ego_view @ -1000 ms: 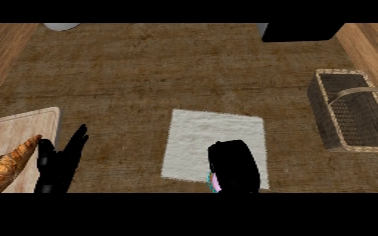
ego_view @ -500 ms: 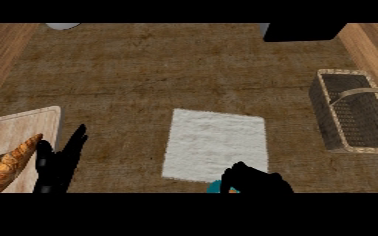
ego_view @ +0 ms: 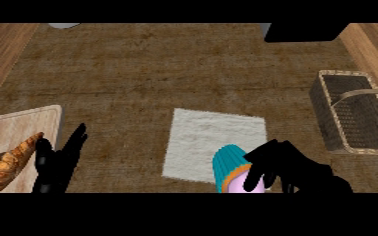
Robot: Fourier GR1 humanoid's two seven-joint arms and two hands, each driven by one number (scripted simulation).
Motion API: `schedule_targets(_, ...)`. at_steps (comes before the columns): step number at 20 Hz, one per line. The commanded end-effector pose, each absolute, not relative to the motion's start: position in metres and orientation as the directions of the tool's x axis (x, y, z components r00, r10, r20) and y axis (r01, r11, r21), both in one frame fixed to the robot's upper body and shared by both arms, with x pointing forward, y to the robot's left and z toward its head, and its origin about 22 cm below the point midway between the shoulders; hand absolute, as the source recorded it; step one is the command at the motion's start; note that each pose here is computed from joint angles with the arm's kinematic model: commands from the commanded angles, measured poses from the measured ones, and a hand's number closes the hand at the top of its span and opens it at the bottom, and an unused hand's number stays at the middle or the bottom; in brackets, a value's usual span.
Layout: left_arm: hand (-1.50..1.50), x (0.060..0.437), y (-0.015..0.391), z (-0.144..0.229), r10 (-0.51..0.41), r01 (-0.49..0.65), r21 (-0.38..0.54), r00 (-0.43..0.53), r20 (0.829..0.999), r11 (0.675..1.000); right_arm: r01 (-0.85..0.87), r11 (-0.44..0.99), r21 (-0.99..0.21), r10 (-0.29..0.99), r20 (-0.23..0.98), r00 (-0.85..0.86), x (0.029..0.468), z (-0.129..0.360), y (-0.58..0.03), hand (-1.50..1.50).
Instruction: Pick the cupcake from the placemat and place it in the basket
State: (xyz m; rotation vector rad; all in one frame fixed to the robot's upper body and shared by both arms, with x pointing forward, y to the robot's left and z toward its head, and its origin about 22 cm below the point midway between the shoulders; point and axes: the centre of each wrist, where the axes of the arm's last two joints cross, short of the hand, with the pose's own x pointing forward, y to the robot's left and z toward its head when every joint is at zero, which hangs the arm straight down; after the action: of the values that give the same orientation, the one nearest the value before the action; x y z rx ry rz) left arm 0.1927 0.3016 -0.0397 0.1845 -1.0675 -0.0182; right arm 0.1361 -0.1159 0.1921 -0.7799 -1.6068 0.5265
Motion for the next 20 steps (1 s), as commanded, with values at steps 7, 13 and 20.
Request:
schedule_targets(7,0.00,0.188,0.301,-0.052,-0.084,-0.063,0.140,0.538,0.839,0.988,0.468,0.682,-0.562,0.646,0.763,-0.026,0.127,0.255,-0.166,1.50)
schedule_targets(13,0.00,0.190,0.303,-0.046,-0.091,-0.064,0.149,0.541,0.836,0.987,0.500,0.640,-0.583,0.658,0.752,0.035,0.161,0.277,-0.179,1.50)
schedule_targets(20,0.00,0.193,0.310,-0.048,-0.079,-0.072,0.136,0.525,0.848,0.988,0.490,0.609,-0.624,0.677,0.731,0.089,0.207,0.309,-0.215,1.50)
